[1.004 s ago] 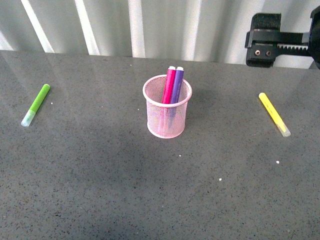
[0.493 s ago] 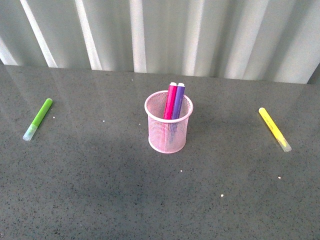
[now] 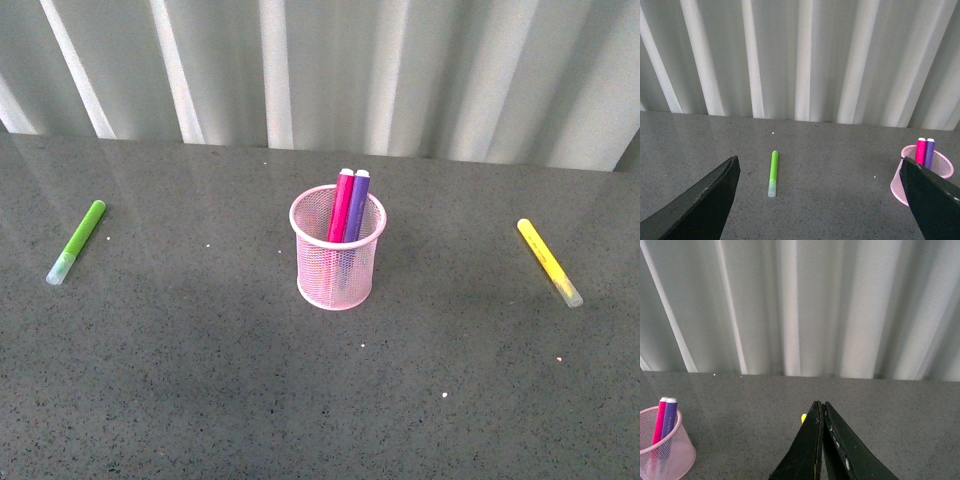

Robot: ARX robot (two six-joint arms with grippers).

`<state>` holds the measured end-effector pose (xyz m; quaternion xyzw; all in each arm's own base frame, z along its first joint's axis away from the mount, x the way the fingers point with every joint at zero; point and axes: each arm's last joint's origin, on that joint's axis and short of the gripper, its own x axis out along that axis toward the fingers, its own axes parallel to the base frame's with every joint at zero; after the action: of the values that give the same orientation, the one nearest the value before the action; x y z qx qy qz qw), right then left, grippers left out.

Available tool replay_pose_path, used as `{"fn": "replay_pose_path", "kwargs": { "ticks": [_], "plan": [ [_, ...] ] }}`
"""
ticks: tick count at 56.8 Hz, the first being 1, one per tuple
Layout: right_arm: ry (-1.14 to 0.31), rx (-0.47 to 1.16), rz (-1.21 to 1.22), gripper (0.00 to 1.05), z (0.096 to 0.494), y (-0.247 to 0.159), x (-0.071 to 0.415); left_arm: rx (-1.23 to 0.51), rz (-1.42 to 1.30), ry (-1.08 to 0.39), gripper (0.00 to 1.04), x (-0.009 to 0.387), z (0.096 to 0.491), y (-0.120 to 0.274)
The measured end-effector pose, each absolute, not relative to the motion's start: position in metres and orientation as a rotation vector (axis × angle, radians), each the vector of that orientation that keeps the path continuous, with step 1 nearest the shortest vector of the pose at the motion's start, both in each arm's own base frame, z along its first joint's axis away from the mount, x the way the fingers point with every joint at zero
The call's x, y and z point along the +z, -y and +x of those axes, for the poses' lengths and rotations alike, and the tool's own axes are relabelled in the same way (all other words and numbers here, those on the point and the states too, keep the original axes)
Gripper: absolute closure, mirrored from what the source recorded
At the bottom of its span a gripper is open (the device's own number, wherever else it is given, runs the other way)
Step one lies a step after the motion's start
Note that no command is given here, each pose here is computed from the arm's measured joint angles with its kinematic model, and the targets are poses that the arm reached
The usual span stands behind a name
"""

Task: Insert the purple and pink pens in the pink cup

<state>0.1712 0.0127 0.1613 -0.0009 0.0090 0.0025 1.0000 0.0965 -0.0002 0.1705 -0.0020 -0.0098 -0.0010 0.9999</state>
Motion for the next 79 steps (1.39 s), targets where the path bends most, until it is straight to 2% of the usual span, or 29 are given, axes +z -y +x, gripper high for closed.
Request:
{"fn": "replay_pose_path", "kwargs": {
  "ticks": [11,79],
  "plan": [
    [-0.015,-0.002,0.000,1.01,0.156,-0.001,0.162,-0.002,-0.004,0.020,0.07,0.171,0.096,0.000],
    [0.021,0.001,0.000,1.01,0.112,0.000,0.173,-0.002,-0.004,0.020,0.07,0.171,0.096,0.000]
  ]
}}
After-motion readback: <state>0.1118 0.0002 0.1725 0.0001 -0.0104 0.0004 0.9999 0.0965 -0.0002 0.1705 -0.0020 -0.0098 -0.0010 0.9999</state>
